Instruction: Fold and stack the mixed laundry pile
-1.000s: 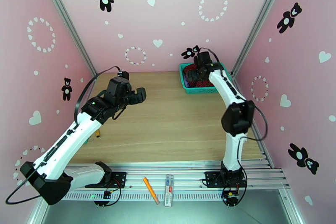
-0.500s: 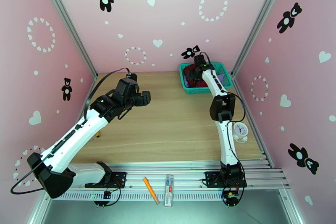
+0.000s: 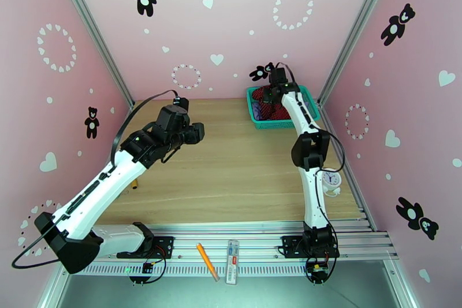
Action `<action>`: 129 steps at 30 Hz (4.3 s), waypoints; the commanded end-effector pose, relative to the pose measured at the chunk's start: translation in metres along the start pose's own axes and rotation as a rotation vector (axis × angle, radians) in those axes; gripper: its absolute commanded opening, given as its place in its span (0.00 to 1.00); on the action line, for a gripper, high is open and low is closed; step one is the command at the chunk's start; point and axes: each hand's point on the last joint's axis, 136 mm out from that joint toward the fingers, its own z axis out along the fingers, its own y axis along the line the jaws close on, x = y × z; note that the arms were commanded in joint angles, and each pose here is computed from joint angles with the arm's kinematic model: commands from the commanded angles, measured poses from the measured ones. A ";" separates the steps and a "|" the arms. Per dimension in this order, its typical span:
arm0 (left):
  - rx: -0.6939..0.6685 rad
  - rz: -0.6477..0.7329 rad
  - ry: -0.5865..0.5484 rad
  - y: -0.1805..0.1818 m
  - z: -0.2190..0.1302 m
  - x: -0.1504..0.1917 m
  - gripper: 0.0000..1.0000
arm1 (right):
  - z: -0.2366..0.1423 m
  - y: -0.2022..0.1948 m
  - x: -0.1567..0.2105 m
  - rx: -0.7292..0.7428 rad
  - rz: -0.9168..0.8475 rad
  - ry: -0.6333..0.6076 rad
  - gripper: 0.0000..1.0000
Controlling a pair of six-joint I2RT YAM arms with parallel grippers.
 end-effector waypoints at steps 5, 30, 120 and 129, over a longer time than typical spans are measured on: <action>0.071 0.006 -0.070 -0.005 -0.050 -0.017 0.64 | -0.223 0.082 -0.080 -0.173 -0.197 -0.416 0.00; -0.089 0.039 0.030 0.040 -0.090 0.014 0.85 | -0.118 0.176 0.221 -0.234 -0.208 0.177 0.29; 0.491 0.460 0.229 -0.148 0.074 0.238 0.98 | -0.209 0.023 0.177 0.182 0.415 -0.163 0.00; 0.471 0.541 0.144 -0.194 0.135 0.233 0.98 | -0.214 0.015 0.181 0.191 0.391 -0.147 0.00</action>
